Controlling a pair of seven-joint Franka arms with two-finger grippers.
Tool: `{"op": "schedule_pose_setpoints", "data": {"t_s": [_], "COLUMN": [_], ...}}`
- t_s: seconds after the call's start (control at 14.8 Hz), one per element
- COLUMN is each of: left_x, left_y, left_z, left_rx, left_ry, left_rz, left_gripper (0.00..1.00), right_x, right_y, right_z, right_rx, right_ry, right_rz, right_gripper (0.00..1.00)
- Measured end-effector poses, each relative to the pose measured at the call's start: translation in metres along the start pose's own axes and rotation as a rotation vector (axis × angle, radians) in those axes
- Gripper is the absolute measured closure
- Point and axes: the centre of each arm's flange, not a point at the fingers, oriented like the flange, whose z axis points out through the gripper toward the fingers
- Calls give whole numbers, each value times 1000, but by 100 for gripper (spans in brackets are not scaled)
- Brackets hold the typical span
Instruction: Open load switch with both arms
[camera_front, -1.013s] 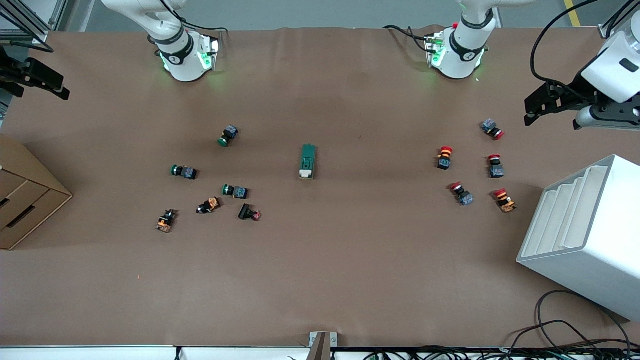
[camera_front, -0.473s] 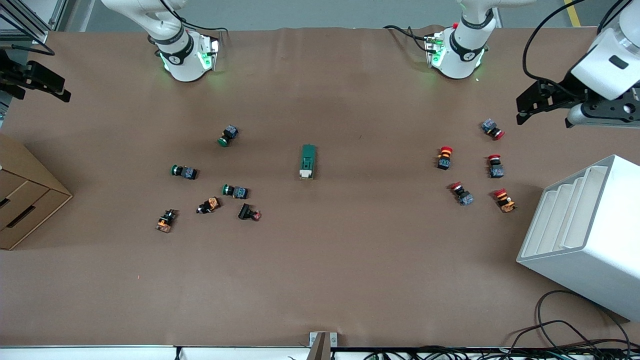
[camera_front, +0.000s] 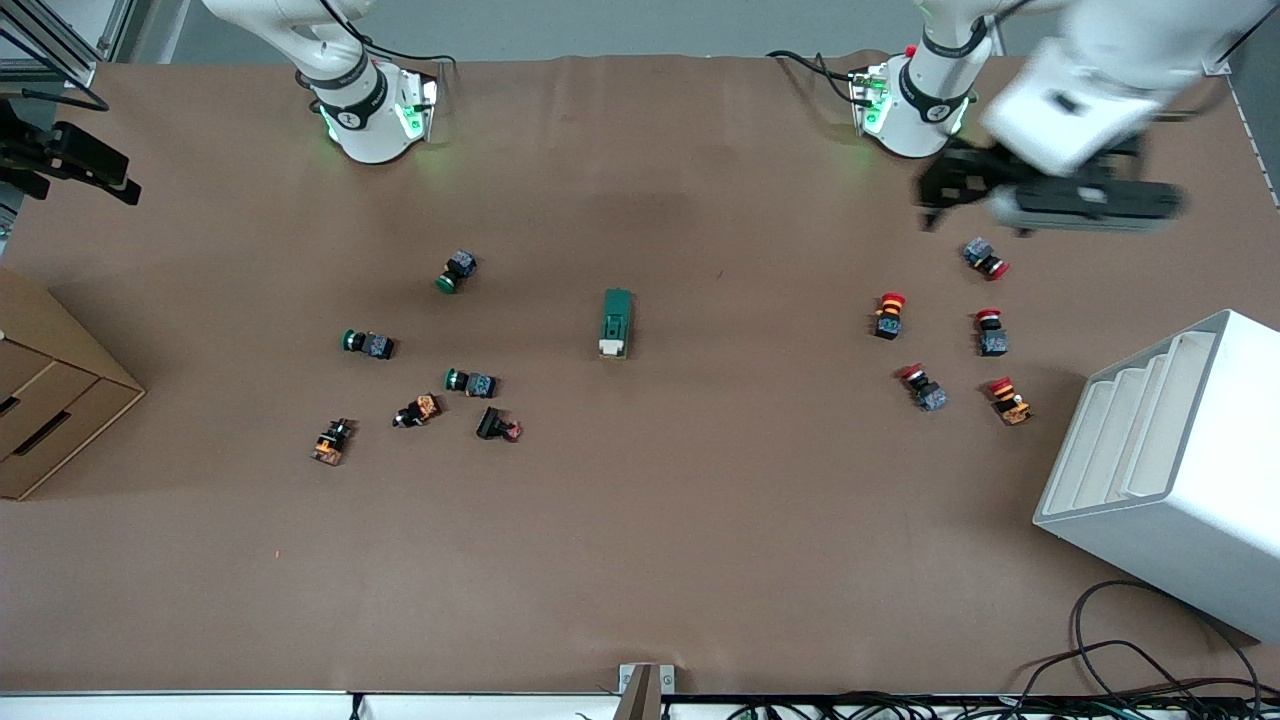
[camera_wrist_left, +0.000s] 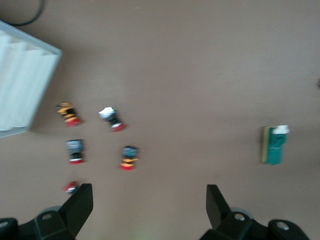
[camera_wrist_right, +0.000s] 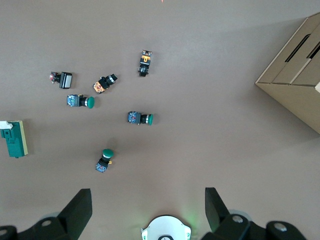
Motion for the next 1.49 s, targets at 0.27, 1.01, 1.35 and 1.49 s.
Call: {"op": "schedule_pose_setpoints", "data": {"t_s": [0.27,1.01,1.35,1.49], "left_x": [-38,-184,-246,-272], "left_y": [137,327,363,369], "left_z": [73,261,334,371], "left_rx": [-45,96,108,85], "left_ry": [54,242,425,523], "left_rz": [-42,-222,-274,-299], "left_gripper": [0,0,1,1], "right_x": [0,93,106,104], "right_y": [1,2,-78,-134], "right_z": [0,128,165,192], "right_rx": [0,-19,-70,-104], "right_ry": [1,-179,-189,-207], "right_rz": [2,14,178,330], "right_gripper": [0,0,0,0]}}
